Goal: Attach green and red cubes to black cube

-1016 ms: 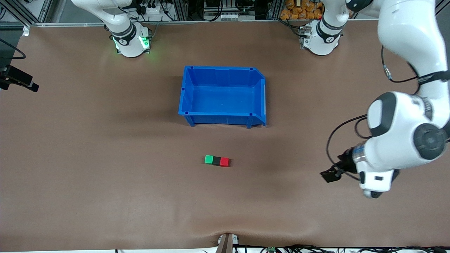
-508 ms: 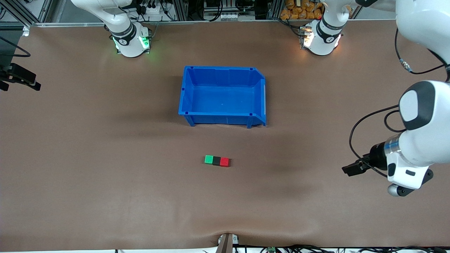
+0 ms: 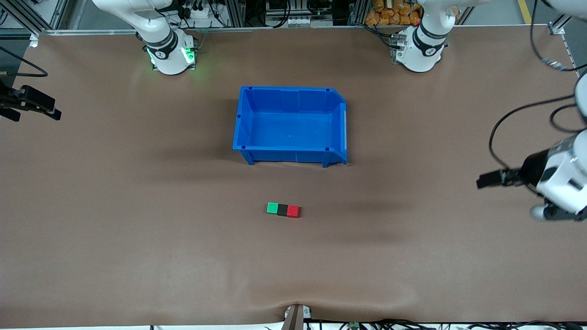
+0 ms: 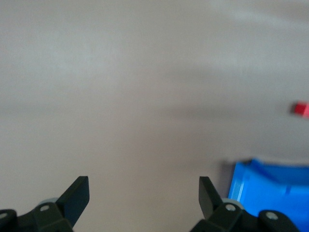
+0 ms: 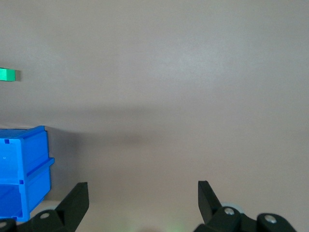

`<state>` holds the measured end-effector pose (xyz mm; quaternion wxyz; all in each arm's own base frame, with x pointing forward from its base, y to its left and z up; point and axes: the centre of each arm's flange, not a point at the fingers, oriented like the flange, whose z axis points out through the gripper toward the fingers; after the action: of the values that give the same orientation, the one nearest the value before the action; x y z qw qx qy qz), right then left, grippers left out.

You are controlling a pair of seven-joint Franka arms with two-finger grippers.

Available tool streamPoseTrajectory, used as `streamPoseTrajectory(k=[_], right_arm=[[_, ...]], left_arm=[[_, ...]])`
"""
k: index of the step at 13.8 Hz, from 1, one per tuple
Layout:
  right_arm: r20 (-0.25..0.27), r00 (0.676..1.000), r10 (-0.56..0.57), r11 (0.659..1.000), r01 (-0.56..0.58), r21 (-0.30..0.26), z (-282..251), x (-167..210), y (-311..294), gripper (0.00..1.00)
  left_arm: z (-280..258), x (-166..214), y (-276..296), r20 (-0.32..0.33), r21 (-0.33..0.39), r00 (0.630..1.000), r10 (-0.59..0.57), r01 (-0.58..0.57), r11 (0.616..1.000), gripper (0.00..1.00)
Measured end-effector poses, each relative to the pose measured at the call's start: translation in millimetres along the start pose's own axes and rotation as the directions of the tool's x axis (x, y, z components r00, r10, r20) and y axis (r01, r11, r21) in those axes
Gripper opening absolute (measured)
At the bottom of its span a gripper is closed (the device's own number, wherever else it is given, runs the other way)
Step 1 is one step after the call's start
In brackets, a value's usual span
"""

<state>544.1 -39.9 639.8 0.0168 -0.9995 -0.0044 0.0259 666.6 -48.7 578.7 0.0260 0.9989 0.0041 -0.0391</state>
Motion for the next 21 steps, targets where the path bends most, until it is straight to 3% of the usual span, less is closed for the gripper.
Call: streamPoseTrajectory(k=[7,13,21], right_arm=[[0.013,1.0,-0.004,1.0,0.004,0.008,9,5,-3,1.0],[-0.013,1.0,-0.002,1.0,0.002,0.029,9,11,-6,1.0],[0.009,0.998,0.06,0.998,-0.061,0.033,19,16,-16,1.0]], left_arm=[[-61,-84,-20,0.009,0.038,0.997,0.076,-0.076,0.996,1.0],[-69,-161,-35,-0.017,0.056,0.994,0.111,-0.11,0.992,1.0],[-94,-179,-33,-0.1,0.066,0.985,0.139,-0.132,0.989,1.0]])
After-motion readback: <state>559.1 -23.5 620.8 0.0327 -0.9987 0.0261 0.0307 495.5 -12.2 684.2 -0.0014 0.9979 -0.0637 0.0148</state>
